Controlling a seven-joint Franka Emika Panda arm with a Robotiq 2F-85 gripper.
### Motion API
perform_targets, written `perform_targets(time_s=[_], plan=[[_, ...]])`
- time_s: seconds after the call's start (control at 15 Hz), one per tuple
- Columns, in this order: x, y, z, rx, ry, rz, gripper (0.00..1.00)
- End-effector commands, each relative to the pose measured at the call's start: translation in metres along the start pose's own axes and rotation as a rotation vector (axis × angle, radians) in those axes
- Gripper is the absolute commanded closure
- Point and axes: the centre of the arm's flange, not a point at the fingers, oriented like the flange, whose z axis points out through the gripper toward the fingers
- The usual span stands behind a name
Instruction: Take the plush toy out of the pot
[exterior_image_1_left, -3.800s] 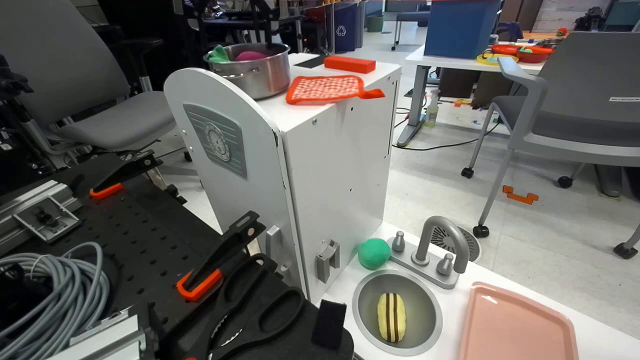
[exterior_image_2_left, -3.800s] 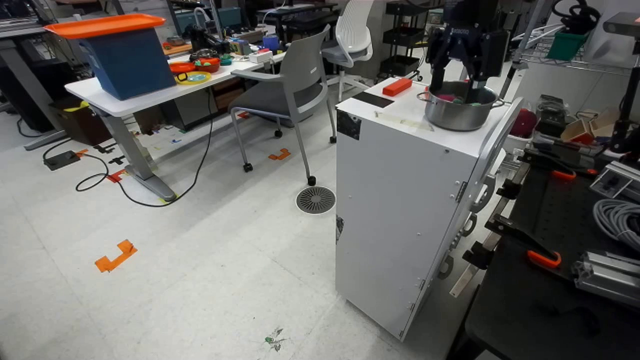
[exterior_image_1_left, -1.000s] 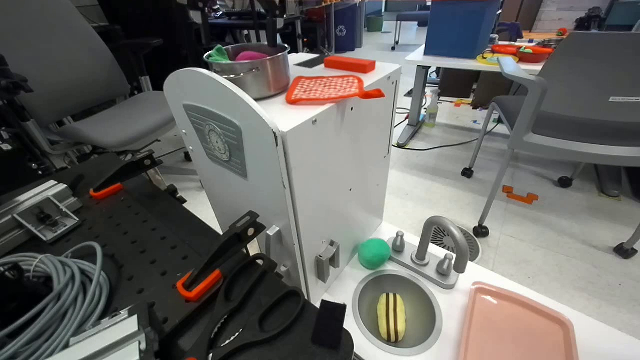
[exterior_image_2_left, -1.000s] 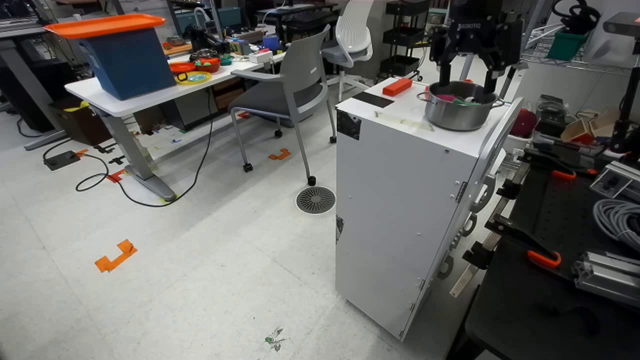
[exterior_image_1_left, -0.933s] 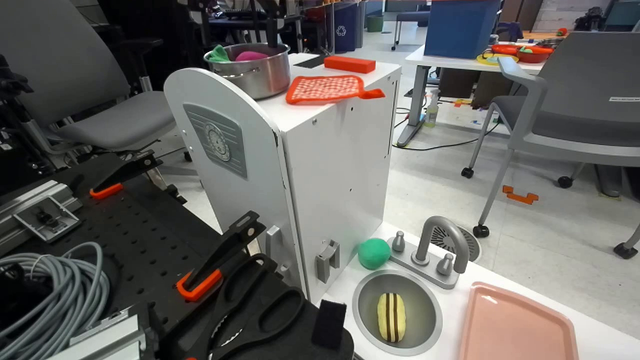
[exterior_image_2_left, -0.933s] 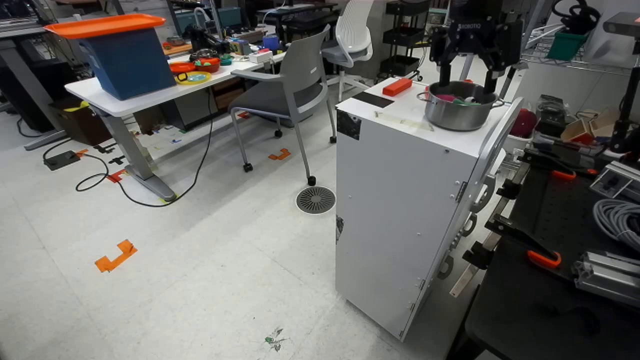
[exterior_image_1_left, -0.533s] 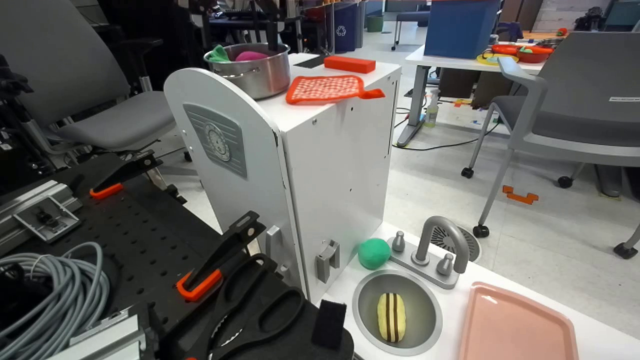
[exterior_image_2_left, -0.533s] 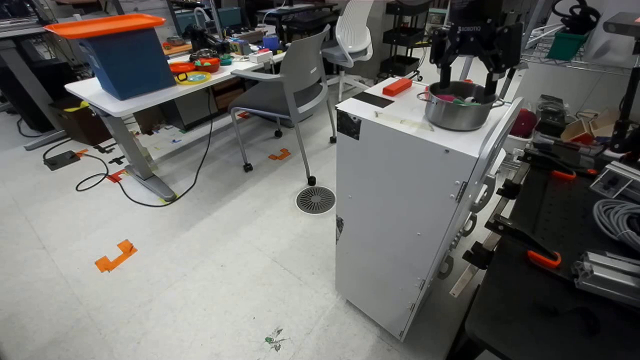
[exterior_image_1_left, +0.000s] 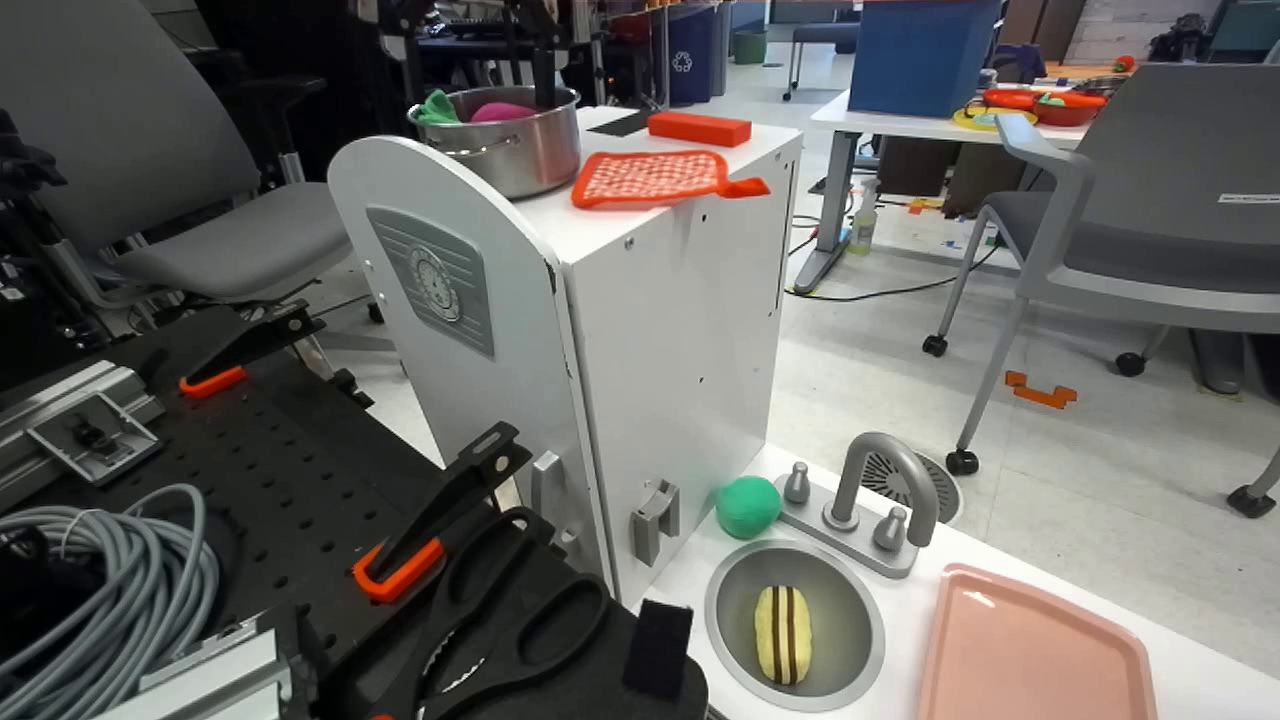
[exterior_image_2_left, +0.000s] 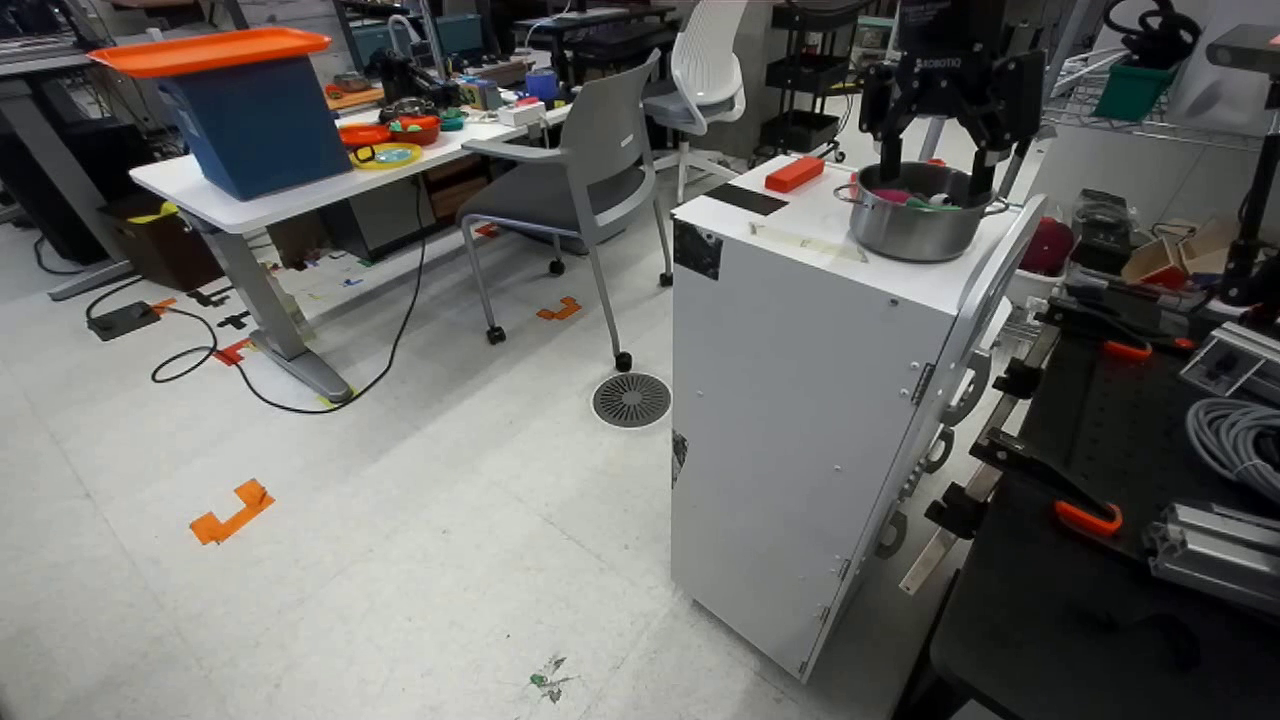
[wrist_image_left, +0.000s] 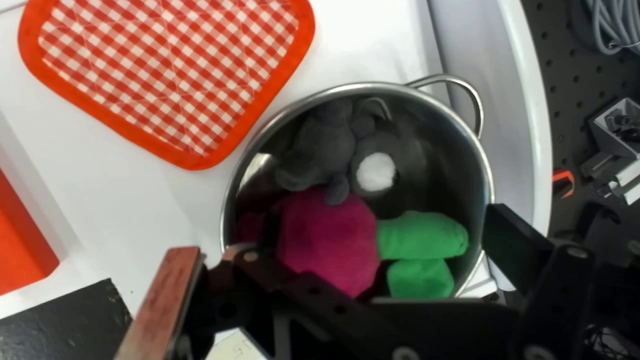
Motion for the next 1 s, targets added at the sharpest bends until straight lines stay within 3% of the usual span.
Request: perform_targets(time_s=[0.0,0.07,0.2,0.4,0.6,0.67,0.73,0.93], plan=[[-0.0008,0.0027,-0.0014,-0.006,-0.007,-0.024,0.05],[-0.0008,0.0027,-0.0016,-0.005,-0.006,-0.023,0.07],[-0.0009,0.0029,-0.0016,-0.005,-0.006,-0.024,0.26],[-0.0007,0.0028,-0.0017,-0.004,-0.006,-0.025,0.40],[-0.0003,0.0023,-0.0018,-0.006,-0.006,-0.026,0.39],[-0.0003,0.0023,-0.0019,-0.007,-0.006,-0.027,0.44],[-0.0004,0.0023,-0.0020,-0.007,-0.005,-0.027,0.57],[-0.0008,0.0024,-0.0019,-0.010,-0.004,-0.028,0.82]])
